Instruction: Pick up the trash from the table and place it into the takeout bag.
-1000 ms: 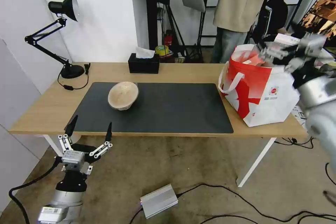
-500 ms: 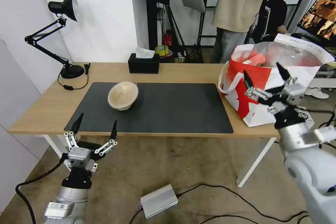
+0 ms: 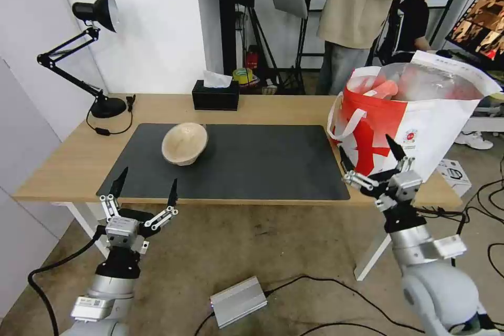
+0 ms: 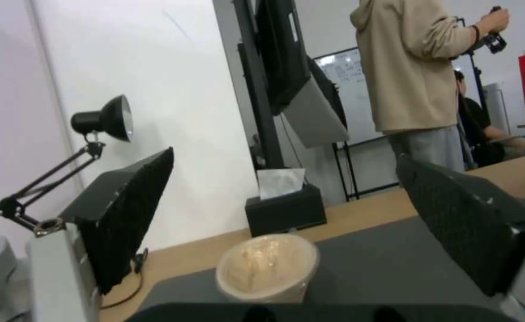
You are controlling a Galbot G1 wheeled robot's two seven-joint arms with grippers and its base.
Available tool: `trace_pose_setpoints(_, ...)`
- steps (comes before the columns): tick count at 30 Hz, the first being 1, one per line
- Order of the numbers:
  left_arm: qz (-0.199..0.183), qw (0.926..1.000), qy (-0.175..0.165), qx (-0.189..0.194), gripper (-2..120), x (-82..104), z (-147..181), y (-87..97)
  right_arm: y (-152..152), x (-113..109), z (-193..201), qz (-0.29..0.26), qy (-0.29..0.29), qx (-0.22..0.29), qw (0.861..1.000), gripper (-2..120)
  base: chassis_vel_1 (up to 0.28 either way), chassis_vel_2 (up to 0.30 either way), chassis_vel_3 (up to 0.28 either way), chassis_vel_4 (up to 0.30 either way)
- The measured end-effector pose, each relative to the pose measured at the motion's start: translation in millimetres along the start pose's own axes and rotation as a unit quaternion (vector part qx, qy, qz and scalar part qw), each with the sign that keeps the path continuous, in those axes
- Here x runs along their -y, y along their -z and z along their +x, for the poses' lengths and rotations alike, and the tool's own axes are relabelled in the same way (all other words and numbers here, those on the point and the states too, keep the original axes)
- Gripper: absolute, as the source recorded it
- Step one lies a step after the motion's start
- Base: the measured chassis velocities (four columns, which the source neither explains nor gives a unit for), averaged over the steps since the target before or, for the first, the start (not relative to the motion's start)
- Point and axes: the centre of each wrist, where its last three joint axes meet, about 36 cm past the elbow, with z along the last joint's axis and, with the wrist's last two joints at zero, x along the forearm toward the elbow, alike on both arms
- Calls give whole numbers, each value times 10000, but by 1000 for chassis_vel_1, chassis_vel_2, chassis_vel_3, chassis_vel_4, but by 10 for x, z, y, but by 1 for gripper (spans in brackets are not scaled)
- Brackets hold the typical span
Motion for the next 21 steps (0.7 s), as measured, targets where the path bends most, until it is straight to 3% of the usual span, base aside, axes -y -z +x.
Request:
trace_pose_setpoints(7,39,10000,62,-10,100,-23,-23,-58,-141,-107,239,-22,125,-294,9995,100,0,0,0,0)
trace_pose_setpoints(21,9,9999,74,-88,100,-61,5,-102,-336,-165,420,12,296,-350,9989,100,0,0,0,0)
